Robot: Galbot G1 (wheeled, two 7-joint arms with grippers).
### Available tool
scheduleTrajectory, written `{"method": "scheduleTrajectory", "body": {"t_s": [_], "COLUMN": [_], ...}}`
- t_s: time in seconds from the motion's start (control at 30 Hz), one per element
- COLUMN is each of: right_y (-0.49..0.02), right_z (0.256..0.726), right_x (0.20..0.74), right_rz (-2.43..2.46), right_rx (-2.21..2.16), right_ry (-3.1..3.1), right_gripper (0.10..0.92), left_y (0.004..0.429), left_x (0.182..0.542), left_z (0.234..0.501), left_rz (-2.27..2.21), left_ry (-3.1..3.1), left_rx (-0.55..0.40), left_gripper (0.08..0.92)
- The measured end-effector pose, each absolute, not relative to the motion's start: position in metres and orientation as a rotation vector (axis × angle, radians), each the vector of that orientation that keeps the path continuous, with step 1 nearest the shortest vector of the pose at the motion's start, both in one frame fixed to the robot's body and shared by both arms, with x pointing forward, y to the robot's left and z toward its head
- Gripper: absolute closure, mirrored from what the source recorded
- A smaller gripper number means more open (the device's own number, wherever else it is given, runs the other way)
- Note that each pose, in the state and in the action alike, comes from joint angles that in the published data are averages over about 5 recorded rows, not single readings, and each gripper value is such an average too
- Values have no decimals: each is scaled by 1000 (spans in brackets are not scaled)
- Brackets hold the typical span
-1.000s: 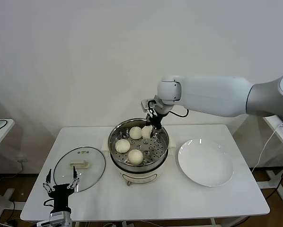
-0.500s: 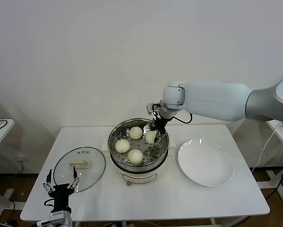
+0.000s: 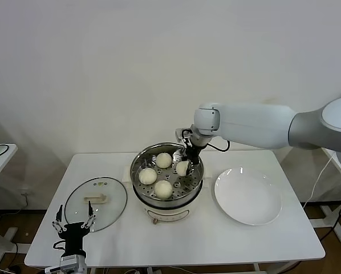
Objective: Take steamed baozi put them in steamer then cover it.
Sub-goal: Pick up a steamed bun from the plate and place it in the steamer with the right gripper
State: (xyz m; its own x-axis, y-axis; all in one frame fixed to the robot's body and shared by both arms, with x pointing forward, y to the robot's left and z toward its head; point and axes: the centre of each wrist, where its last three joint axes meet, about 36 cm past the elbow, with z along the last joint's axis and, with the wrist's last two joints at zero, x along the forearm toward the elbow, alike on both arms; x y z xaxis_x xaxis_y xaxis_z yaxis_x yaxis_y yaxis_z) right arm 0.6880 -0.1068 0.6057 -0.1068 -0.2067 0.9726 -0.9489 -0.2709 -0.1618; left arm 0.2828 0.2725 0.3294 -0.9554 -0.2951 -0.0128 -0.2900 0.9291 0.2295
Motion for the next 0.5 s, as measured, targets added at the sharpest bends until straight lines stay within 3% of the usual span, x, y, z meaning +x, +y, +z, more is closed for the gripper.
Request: {"method": "scheduleTrajectory", "body": {"t_s": [0.5], "right_y": [-103], "right_z": [596], "right_x": [688], "right_rz": [1441], "right_rx": [1506], "right_ry": [-1274], "right_gripper": [525], "left_y": [274], "left_x": [283], "left_z": [328], "left_rz": [-358], "left_ry": [-3062], "left_rx": [467], "left_gripper": [177]}}
